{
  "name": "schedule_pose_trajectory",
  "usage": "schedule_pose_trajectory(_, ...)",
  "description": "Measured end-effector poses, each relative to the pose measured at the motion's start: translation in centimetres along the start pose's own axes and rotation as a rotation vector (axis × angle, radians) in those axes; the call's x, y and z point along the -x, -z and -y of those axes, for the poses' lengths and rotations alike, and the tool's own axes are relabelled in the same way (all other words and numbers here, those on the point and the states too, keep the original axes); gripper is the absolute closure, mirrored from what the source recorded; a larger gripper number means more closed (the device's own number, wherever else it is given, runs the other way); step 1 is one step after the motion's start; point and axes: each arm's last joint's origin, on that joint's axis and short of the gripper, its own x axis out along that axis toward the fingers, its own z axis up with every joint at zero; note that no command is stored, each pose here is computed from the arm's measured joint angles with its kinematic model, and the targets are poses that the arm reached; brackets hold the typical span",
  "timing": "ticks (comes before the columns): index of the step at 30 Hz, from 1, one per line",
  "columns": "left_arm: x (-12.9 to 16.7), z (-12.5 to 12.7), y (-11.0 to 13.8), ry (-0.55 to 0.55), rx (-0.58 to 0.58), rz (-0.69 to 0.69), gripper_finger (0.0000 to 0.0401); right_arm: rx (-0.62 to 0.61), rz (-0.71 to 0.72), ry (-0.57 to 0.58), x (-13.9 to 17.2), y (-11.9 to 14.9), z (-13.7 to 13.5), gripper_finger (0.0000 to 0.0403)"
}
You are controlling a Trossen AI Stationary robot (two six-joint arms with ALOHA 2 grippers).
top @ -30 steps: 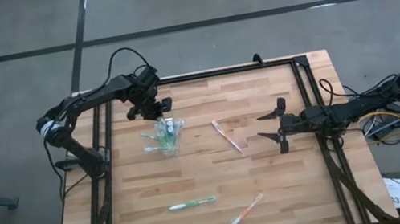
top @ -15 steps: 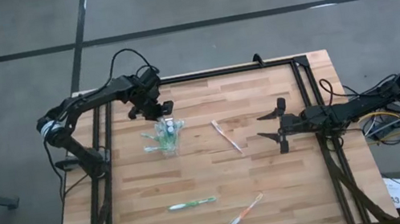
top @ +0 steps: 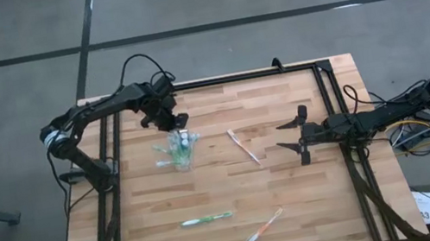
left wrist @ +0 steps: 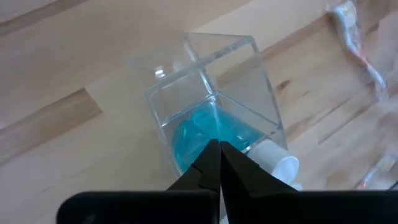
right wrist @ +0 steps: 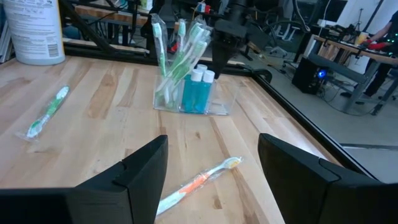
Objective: Pick & Place toothbrushing station
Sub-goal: Adjust the transparent organizer on the table
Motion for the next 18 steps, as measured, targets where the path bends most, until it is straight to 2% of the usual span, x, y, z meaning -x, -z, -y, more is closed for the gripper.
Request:
schedule_pose_trajectory(8,0.1,0.6,0.1,0.014,-0.117,-0.001,0.0399,0.0,0.0,0.0,0.0,0.0,0.0,0.0158)
schedule_pose_trajectory(15,0.3,0.9,0.0,0.017,-0.147,0.009,0.0399,0.0,0.0,0.0,0.0,0.0,0.0,0.0158)
schedule_pose_trajectory(18,0.7,1.1,-0.2,0.019,-0.123,0.012,0.0395,0.0,0.0,-0.001,0.0,0.0,0.0,0.0158)
